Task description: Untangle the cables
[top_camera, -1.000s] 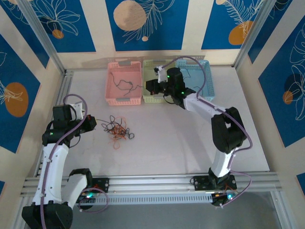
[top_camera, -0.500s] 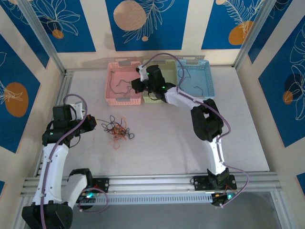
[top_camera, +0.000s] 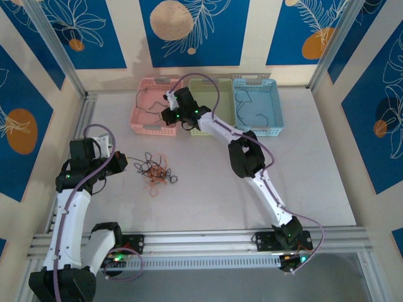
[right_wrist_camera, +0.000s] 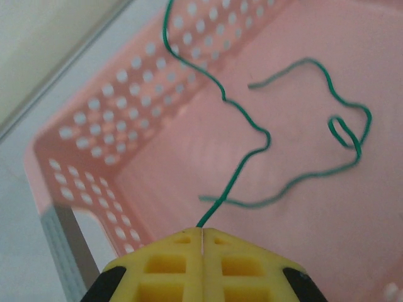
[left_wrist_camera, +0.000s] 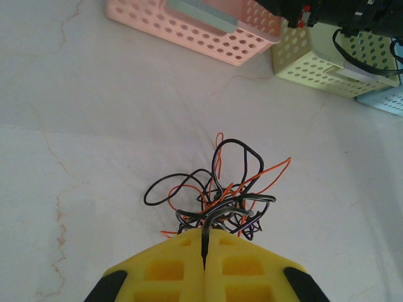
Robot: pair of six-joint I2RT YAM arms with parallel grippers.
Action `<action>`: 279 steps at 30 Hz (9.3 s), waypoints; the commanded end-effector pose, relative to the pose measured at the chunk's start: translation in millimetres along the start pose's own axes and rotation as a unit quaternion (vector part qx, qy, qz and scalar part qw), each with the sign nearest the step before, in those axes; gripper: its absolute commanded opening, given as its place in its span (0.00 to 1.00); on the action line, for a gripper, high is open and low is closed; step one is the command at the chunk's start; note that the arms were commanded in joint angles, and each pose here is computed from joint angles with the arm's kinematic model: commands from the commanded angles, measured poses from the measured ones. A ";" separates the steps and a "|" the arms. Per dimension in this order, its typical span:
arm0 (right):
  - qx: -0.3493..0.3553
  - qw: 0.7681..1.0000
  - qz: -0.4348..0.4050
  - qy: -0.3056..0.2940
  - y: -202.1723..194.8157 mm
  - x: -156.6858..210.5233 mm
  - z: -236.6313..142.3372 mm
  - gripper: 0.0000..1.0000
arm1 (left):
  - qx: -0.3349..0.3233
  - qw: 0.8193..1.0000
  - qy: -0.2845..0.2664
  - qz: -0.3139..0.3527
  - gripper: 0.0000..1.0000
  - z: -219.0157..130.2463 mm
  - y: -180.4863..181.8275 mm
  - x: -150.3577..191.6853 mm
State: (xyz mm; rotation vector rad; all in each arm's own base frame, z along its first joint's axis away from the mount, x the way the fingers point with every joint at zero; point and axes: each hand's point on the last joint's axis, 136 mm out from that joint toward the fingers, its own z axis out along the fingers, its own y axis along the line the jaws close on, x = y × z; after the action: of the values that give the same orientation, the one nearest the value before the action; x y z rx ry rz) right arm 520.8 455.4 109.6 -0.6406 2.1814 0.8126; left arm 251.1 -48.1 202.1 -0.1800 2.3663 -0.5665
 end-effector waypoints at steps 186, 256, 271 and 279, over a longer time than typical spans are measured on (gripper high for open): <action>-0.028 0.919 0.321 0.225 115.3 186.7 -131.7 0.13 | 0.039 0.999 0.027 0.003 0.00 10.4 -14.1 8.4; 0.238 0.843 0.440 -0.199 -177.9 130.7 -453.2 0.00 | 0.016 1.000 0.010 0.009 0.00 3.4 -9.0 4.4; 0.234 0.831 0.473 -0.174 -255.5 40.4 -397.4 0.00 | 0.021 1.000 0.010 0.009 0.00 3.1 -10.7 4.9; 0.278 0.816 0.482 -0.158 -294.5 36.3 -374.4 0.00 | 0.024 1.000 0.009 0.011 0.00 2.7 -12.0 4.6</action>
State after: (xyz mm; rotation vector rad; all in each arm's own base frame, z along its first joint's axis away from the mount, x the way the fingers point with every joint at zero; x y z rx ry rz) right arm 514.2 -14.3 179.9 0.8842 2.1933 0.6444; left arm 250.7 -59.7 199.7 -0.1314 2.3752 -0.5963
